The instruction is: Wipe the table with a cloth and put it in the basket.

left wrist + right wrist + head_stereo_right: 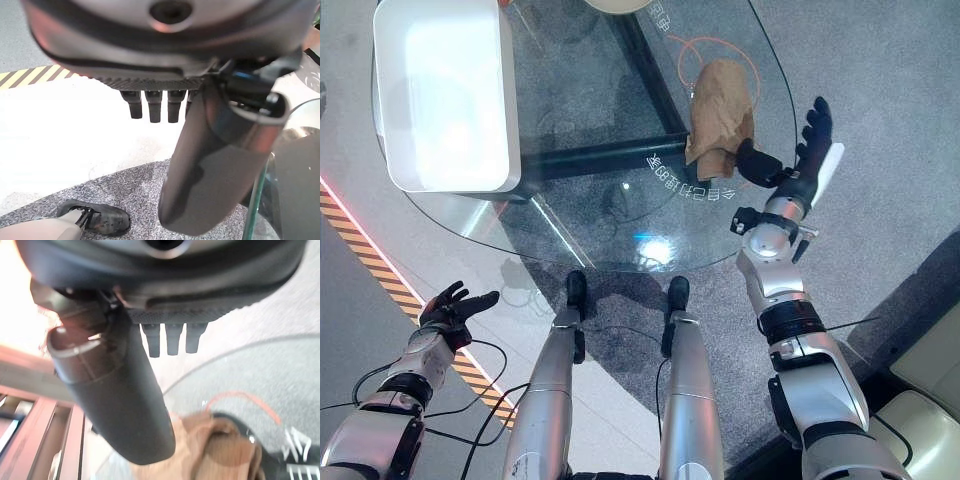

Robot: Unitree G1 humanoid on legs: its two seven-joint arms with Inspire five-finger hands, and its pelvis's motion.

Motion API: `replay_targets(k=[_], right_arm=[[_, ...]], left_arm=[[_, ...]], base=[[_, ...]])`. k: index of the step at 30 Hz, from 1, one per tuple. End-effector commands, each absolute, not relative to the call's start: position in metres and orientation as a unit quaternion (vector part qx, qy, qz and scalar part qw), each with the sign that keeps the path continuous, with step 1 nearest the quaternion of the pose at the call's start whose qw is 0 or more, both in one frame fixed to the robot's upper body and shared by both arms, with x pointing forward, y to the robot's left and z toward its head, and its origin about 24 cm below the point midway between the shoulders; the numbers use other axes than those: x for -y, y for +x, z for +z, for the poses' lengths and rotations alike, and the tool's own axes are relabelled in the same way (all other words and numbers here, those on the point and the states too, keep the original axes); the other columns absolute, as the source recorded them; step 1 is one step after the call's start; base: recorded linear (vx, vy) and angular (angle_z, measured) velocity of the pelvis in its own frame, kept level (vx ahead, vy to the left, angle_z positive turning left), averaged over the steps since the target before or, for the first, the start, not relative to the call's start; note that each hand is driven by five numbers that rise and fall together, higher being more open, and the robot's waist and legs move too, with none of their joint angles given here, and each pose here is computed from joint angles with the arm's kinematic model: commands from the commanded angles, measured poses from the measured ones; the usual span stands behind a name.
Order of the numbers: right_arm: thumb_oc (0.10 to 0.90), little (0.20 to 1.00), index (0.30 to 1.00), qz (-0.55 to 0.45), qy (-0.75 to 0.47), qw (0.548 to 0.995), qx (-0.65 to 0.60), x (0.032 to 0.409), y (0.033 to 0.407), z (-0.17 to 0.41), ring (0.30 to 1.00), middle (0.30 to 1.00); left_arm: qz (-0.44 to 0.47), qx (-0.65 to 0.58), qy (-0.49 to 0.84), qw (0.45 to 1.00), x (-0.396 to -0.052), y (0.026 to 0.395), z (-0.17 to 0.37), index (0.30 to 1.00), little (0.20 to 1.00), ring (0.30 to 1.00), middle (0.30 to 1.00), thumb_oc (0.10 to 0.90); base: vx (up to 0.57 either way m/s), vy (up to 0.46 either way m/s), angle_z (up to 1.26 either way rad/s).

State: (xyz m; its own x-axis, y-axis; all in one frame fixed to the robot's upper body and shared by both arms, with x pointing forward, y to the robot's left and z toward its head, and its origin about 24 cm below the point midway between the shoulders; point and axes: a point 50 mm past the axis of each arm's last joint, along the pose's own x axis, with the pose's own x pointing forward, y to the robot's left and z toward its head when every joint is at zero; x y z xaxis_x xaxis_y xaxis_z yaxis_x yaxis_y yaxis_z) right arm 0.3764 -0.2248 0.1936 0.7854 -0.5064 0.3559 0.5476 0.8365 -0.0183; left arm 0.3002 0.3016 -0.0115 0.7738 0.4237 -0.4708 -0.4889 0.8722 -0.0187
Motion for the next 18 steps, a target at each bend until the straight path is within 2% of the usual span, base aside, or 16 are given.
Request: replay_targets(k=[1, 18], right_arm=[[0.800, 0.900, 0.900, -0.253, -0.095, 0.926, 0.264, 0.217, 0.370, 0.237, 0.900, 0.900], [0.800, 0.900, 0.900, -0.208, -0.162, 0.941, 0.212, 0.182, 0.384, 0.232, 0.900, 0.900]], left_arm=[[0.286, -0.244, -0.063, 0.925, -0.317, 0.277, -0.026, 0.900, 0.900, 0.900, 0.900, 0.800], [0.264, -0.262, -0.069, 0.926, -0.291, 0.272, -0.045, 0.900, 0.900, 0.900, 0.900, 0.800]], base=[[0.01, 0.026, -0.06], [0.02, 0.021, 0.00]])
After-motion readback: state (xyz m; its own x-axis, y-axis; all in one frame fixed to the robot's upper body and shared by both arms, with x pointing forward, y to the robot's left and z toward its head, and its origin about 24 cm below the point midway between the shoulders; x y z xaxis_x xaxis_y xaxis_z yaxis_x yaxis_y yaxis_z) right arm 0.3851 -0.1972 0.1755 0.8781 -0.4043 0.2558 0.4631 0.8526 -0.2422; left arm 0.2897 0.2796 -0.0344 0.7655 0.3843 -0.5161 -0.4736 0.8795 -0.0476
